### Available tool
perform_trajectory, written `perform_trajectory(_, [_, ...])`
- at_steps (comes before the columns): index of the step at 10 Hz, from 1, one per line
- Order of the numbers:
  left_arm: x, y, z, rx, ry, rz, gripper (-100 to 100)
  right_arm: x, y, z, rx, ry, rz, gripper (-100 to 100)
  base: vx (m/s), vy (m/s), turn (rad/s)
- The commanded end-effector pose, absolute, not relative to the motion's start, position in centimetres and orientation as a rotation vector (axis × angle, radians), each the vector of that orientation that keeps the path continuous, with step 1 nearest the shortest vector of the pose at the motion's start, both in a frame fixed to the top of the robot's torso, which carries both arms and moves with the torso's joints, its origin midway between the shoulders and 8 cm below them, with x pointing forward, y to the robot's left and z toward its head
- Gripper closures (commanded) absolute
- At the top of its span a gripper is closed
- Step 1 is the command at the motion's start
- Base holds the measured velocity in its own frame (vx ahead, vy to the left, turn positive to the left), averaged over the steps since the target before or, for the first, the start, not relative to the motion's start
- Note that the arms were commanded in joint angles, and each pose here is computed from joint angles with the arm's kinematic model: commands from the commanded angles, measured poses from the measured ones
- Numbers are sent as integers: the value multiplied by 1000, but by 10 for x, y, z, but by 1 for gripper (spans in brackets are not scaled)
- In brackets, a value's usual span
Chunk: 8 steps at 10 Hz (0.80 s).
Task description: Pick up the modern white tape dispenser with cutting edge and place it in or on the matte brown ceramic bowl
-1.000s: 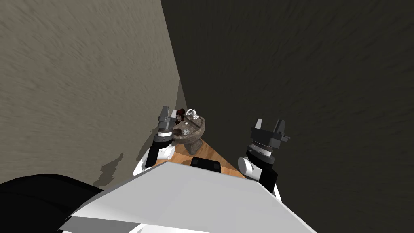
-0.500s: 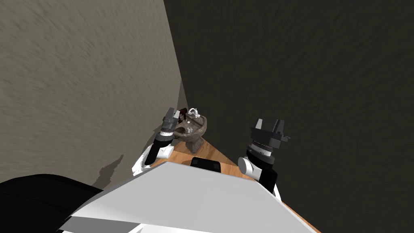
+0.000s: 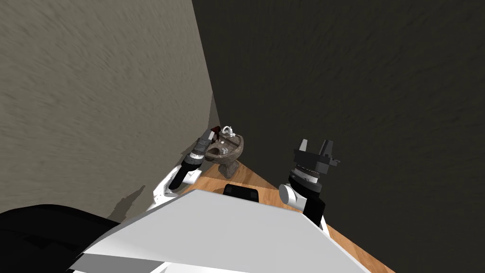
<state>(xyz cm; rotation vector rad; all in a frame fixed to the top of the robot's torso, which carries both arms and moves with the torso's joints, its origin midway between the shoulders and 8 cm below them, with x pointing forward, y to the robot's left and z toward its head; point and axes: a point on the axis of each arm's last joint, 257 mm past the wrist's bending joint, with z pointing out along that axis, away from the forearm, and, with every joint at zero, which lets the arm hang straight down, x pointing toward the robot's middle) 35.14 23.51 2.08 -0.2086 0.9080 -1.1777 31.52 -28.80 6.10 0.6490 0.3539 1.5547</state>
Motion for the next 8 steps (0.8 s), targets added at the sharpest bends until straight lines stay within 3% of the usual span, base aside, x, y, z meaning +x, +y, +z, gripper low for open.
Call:
perform_trajectory(1, [353,231,15,-178,945,-1170,-100,315,-288,61,649,354,1555,0,-86,76,-53])
perform_trajectory(8, [370,229,-29,-46,1149,-1088,-100,315,-288,61,649,354,1555,0,-71,59,-92])
